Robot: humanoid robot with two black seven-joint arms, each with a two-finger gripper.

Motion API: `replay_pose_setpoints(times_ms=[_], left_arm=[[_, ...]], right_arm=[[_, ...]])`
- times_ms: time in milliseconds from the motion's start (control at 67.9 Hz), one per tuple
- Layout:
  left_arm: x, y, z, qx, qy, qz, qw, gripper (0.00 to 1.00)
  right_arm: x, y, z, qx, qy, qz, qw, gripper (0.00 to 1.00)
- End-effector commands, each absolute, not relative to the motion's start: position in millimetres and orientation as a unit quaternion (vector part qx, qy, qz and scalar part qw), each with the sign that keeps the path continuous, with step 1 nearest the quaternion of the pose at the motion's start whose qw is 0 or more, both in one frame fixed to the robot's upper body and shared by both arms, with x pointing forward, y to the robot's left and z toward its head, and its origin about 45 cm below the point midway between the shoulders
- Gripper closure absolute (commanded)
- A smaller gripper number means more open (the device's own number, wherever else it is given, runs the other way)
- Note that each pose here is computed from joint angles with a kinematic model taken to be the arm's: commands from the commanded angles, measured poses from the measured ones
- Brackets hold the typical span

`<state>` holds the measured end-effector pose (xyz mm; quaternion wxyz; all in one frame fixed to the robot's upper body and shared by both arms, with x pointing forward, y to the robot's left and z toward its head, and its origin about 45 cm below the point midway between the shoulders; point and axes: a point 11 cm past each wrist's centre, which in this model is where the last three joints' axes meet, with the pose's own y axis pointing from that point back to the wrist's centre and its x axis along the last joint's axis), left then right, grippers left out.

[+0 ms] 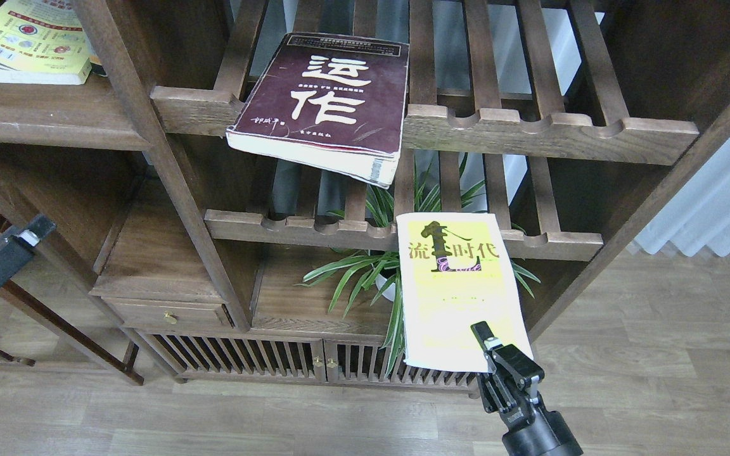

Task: Organize books on shelf
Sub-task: 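Grasp the yellow book with the right gripper and pull it down, then hand the yellow book from the right gripper to the left gripper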

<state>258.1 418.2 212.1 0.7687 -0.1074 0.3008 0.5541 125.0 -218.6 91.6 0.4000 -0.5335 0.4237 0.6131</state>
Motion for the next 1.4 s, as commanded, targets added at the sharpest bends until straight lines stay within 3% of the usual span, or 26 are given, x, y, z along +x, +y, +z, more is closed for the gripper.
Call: replay_pose_setpoints(times_ms=[0,456,795,1384], left_arm=[[255.3,414.0,205.7,-0.116,0.31,0.553,0.765,0.06],[217.8,364.7,141.2,-0.144,0.409,0.531,0.728,0.01],[197.8,306.2,109.5,-0.197,0.511,0.469,0.693,0.01],[162.5,242.5,65.0,-0.236,0.636,0.41,0.609,0.03]], right_arm=[[121.7,-216.6,87.8,-0.531,0.424,0.619,0.394,0.94],[85.2,-204.0,39.6,-0.494,0.445,0.67,0.33,0.93],[120.2,-173.5,50.7,-0.537,0.392,0.672,0.327,0.93],[108.1,-97.1,66.9,-0.566,0.278,0.721,0.287,0.91]])
